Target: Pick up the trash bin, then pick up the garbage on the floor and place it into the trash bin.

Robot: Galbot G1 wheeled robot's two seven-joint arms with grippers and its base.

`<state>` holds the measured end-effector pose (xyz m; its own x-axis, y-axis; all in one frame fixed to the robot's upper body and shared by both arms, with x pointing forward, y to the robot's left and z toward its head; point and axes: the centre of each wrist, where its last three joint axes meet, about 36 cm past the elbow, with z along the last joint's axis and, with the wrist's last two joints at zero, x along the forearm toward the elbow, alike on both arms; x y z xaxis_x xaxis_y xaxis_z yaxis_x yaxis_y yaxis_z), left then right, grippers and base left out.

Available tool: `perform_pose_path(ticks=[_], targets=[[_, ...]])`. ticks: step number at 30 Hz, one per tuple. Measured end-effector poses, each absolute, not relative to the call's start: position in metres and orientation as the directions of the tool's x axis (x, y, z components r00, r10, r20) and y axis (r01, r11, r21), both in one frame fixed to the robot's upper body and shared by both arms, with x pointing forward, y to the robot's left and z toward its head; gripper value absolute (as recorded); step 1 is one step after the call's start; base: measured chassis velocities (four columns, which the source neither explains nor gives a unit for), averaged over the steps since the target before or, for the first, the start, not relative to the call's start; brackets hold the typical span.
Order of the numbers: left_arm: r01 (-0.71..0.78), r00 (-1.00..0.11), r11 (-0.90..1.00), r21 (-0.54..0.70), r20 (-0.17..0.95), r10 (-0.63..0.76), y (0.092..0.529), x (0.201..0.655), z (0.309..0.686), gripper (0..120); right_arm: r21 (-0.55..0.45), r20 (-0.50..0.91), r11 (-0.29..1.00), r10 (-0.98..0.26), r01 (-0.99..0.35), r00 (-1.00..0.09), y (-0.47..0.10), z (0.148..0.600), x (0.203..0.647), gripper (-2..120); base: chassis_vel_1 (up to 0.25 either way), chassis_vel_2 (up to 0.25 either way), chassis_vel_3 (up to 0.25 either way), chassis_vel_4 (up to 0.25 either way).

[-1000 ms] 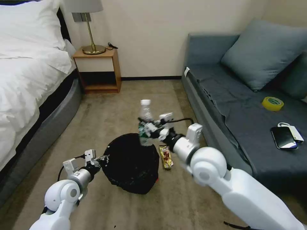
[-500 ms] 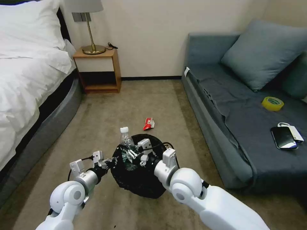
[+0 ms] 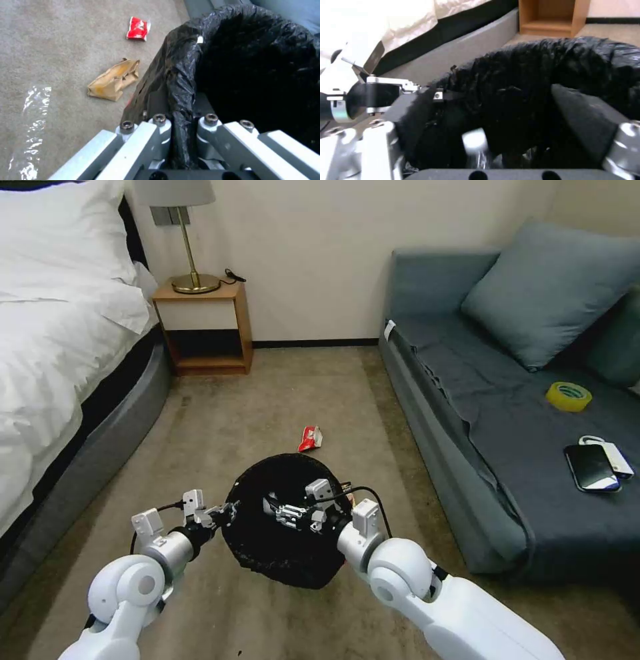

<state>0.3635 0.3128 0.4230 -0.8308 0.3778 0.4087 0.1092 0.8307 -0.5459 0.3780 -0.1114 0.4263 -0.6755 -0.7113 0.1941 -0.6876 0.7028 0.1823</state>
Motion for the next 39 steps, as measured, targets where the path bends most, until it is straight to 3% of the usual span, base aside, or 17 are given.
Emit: perform_pose_path(ticks=[2,14,18,22,39], targets=[[0.1,-0.841,0.85,-0.517,0.412,0.35,0.316,0.364,0.423,5,0.148,0.174,0.719,-0.694,-0.679,-0.698,-0.12,0.436,0.379,99,0.0,0.0,0.0,0.0],[0.046,-0.89,0.895,-0.444,0.388,0.238,0.335,0.365,0.428,5,-0.068,0.039,0.83,-0.552,-0.553,-0.833,-0.182,0.475,0.389,100,0.0,0.0,0.0,0.0],[0.02,-0.908,0.906,-0.424,0.371,0.193,0.34,0.365,0.431,5,-0.199,-0.018,0.877,-0.45,-0.438,-0.893,-0.22,0.474,0.372,100,0.0,0.0,0.0,0.0],[0.003,-0.918,0.908,-0.42,0.36,0.17,0.343,0.363,0.434,5,-0.256,-0.041,0.894,-0.391,-0.368,-0.92,-0.239,0.473,0.357,100,0.0,0.0,0.0,0.0],[-0.022,-0.931,0.905,-0.425,0.34,0.136,0.355,0.353,0.449,5,-0.231,-0.03,0.928,-0.307,-0.292,-0.951,-0.237,0.453,0.31,100,0.0,0.0,0.0,0.0]])
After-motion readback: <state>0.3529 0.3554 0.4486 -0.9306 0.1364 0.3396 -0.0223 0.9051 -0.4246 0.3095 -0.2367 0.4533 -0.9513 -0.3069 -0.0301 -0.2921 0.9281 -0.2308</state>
